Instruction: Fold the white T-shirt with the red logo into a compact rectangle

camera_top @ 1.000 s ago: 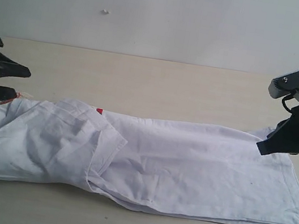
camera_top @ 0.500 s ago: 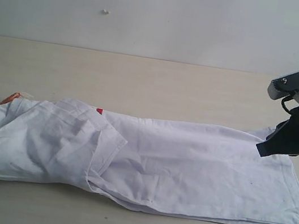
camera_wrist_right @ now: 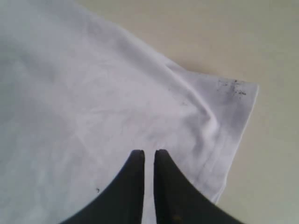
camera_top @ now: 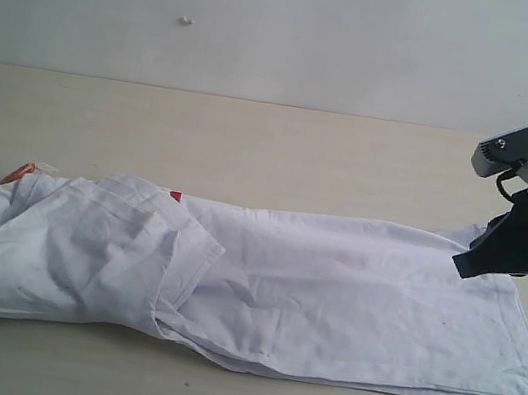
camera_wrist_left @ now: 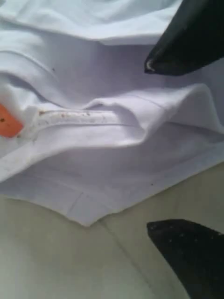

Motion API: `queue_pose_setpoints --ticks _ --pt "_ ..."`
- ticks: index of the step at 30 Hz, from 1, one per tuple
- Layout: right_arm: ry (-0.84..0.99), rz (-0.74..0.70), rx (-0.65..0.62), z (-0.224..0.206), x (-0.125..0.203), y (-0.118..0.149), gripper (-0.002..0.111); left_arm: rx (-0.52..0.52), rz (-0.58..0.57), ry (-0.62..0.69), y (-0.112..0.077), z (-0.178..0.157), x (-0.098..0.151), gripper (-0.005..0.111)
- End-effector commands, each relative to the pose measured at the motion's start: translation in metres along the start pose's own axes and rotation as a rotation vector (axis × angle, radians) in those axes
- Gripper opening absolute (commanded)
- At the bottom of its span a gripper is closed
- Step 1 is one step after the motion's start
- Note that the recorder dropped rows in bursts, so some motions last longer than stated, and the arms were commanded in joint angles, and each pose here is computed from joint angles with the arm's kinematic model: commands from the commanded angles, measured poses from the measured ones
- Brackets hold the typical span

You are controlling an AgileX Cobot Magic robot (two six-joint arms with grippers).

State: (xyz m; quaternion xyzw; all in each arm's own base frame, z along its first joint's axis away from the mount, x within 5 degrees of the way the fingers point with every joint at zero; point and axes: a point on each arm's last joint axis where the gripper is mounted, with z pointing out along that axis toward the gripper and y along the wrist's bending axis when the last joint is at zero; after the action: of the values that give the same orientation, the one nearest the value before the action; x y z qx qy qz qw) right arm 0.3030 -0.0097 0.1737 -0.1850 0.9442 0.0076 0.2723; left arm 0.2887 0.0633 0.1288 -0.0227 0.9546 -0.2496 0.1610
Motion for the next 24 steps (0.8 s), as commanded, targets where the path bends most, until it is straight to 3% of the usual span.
queue_pose_setpoints --ticks 1,6,15,24 --pt "-0.011 -0.012 0.004 -0.003 -0.002 -0.001 0.009 0.033 -0.022 0.036 0.007 0.01 -0.004 0.081" --pt "-0.01 -0.012 0.002 -0.003 -0.002 -0.001 0.009 0.067 -0.005 0.07 0.011 0.016 -0.008 0.081" --pt "-0.011 -0.019 0.003 -0.003 -0.002 -0.001 0.009 0.36 -0.078 0.186 0.005 0.038 -0.015 0.081" --pt "-0.011 -0.03 0.003 -0.003 -0.002 -0.001 0.009 0.37 0.033 0.257 -0.021 0.054 -0.015 0.081"
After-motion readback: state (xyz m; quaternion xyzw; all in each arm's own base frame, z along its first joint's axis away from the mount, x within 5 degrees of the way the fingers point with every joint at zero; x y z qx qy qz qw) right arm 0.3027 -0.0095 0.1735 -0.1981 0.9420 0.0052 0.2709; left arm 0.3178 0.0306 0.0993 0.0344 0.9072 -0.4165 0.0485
